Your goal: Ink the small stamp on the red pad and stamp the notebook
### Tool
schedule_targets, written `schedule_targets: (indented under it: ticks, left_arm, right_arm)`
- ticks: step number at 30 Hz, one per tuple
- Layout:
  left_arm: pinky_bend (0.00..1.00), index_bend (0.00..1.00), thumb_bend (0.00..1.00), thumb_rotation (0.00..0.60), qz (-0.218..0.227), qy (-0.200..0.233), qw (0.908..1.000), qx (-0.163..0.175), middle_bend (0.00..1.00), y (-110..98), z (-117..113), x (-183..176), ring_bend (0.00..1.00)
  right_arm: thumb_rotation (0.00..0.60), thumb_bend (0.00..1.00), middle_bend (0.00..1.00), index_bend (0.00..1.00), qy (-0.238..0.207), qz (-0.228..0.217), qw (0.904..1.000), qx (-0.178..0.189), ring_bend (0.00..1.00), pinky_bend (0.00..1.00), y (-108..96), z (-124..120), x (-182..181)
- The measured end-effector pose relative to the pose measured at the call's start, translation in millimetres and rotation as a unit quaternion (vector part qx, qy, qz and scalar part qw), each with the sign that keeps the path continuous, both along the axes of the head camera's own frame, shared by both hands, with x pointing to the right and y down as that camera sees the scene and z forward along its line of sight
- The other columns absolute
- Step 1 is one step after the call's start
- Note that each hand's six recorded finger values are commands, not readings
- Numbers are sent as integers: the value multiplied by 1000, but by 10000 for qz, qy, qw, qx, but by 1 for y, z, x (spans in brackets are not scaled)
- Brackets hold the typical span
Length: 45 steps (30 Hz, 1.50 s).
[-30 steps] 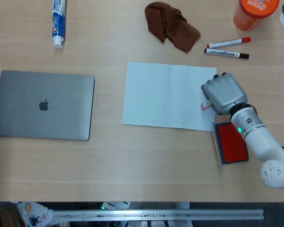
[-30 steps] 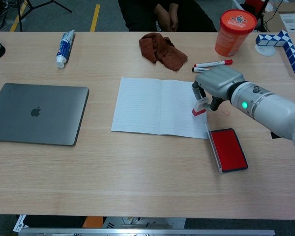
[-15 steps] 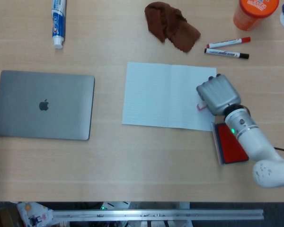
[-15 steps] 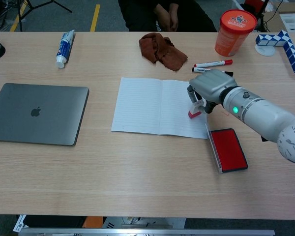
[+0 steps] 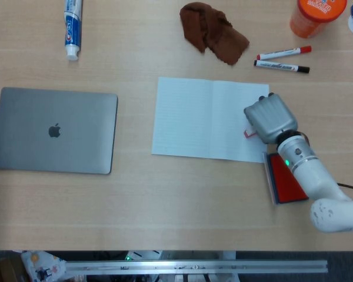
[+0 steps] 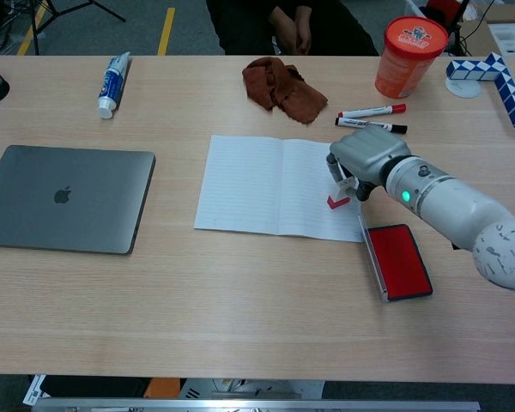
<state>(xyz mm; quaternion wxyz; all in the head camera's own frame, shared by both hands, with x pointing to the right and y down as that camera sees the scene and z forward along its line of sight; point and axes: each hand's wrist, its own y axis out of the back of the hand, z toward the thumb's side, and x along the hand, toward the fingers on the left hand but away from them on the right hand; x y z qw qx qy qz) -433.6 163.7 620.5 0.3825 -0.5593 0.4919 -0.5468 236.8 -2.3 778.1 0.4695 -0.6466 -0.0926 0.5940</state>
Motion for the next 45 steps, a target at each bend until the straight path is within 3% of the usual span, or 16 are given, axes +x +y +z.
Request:
schedule_targets:
  ticks: [34,45]
  left_arm:
    - [18,0,294,600,-55,-14,10000,12,0,2,1,-5,0]
    - [18,0,294,600,4,11,10000,58,0,-1,-2,0,0]
  right_arm:
    - [600,422,582,809,125,-88,9999,-6,394,372,5,7,-2]
    - [600,422,582,809,-179,203,9996,-27,394,372,-2,-15,6]
